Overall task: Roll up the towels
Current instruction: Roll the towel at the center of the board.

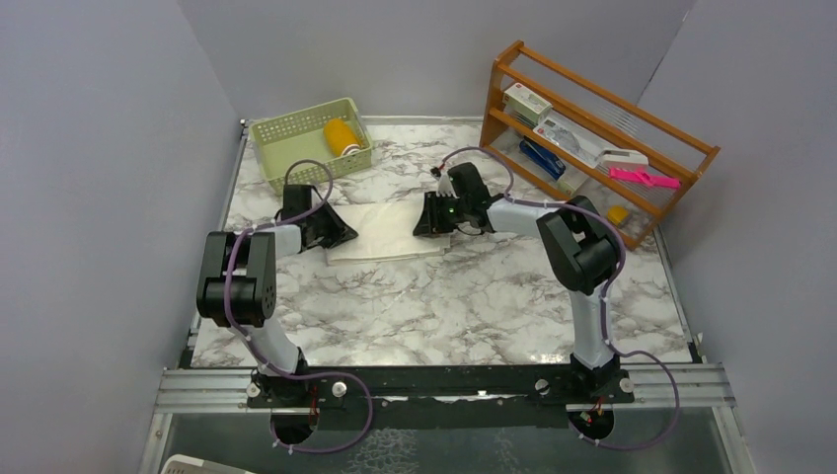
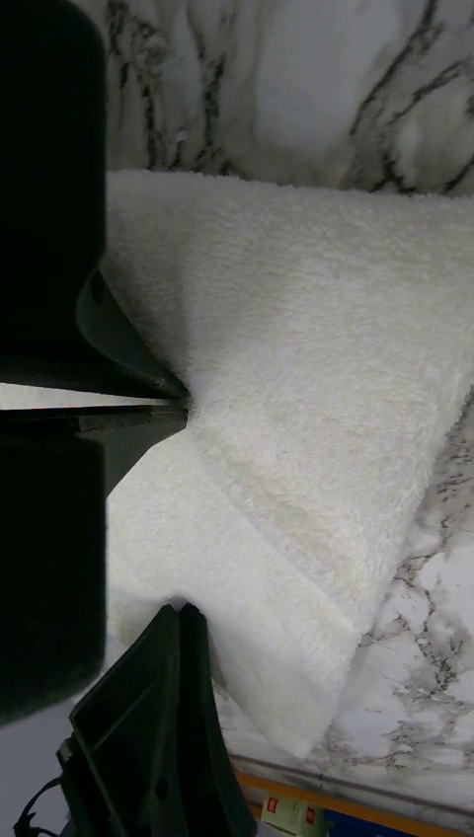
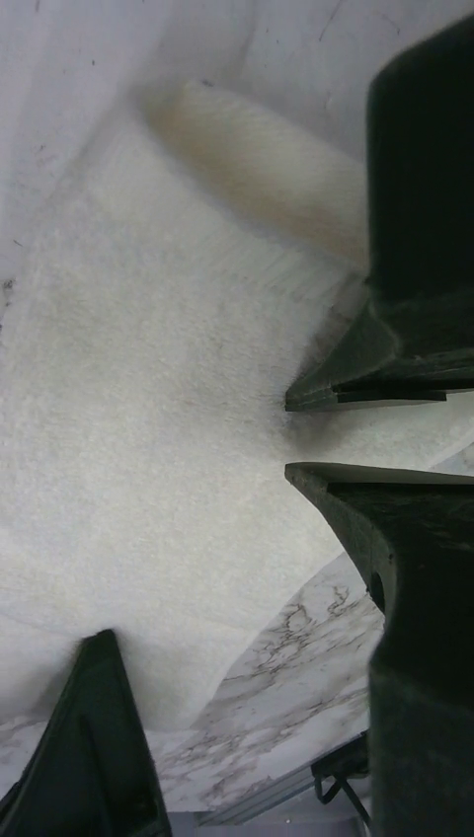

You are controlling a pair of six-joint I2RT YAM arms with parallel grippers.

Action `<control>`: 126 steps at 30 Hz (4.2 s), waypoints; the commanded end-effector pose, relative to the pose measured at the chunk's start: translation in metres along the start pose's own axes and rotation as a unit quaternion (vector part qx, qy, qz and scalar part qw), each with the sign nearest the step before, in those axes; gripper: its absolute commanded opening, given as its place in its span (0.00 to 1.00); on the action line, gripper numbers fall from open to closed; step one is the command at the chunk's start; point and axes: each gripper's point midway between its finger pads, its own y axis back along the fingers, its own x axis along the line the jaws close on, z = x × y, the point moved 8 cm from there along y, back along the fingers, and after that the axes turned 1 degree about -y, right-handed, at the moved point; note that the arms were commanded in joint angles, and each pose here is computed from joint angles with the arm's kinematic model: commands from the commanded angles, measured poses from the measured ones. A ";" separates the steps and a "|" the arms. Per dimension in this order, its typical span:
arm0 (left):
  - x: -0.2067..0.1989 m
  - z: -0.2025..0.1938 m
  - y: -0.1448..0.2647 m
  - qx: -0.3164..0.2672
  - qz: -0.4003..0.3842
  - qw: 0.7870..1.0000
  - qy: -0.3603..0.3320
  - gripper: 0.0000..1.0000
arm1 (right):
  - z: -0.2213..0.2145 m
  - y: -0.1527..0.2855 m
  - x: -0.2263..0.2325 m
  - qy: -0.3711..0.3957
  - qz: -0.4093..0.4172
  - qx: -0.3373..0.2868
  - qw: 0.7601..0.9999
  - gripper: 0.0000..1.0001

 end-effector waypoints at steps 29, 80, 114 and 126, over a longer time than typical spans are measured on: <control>-0.150 -0.133 0.028 -0.069 -0.122 0.982 -0.128 0.34 | 0.139 0.033 0.021 0.189 0.030 -0.037 0.981 0.58; -0.029 -0.067 0.048 0.065 -0.080 0.990 -0.093 0.60 | -0.121 0.063 0.019 0.706 0.056 0.057 0.704 0.68; -0.078 -0.062 0.104 0.089 -0.235 0.946 -0.207 0.61 | -0.074 0.039 0.086 0.330 0.262 0.167 0.892 0.01; -0.077 -0.074 0.106 0.088 -0.282 0.937 -0.185 0.60 | -0.047 0.006 0.064 0.179 0.304 0.232 0.906 0.01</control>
